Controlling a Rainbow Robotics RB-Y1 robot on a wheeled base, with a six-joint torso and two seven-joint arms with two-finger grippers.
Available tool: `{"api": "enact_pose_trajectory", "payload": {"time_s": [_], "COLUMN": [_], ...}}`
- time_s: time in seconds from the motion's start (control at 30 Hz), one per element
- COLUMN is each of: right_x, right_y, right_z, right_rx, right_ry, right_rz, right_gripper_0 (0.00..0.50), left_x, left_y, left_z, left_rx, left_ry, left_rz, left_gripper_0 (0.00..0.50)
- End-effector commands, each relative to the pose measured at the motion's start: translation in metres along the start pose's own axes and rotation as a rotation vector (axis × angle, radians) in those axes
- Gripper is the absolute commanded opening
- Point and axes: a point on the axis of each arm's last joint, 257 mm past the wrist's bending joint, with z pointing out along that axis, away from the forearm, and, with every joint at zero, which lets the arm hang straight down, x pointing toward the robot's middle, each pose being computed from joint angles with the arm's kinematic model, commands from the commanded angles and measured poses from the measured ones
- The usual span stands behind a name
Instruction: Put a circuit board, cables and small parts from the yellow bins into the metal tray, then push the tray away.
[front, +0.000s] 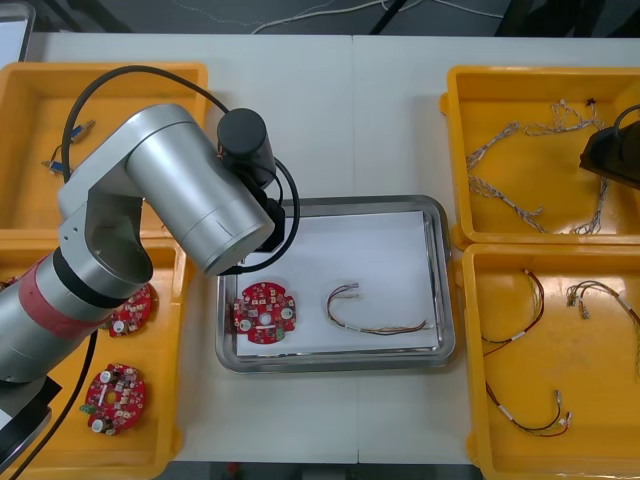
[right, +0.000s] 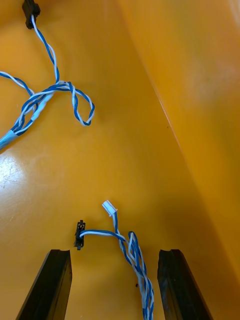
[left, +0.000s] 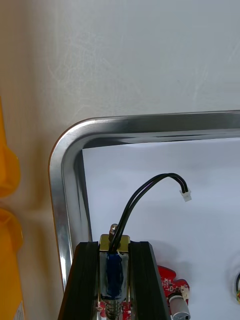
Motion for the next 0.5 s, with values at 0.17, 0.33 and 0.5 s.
{"api": "enact_pose_trajectory", "payload": {"time_s": [0.17, 0.33, 0.5], "right_x": [-0.014, -0.014, -0.016], "right_y": [-0.02, -0.022, -0.025], "right_z": [-0.005, -0.005, -0.006], "right_rx": [0.022, 0.029, 0.038], "right_ry": [-0.041, -0.042, -0.047], "right_rz": [-0.08, -0.085, -0.087], "right_gripper_0": [0.421, 0.027, 0.0], "left_x": [0.016, 0.015, 0.016], "left_y": [-0.017, -0.019, -0.019], "left_z": [0.009, 0.028, 0.034], "left_rx": [0.021, 0.019, 0.019], "left_ry": [0.017, 0.008, 0.012], "left_rz": [-0.026, -0.023, -0.017], "left_gripper_0": [0.0, 0.0, 0.0]}}
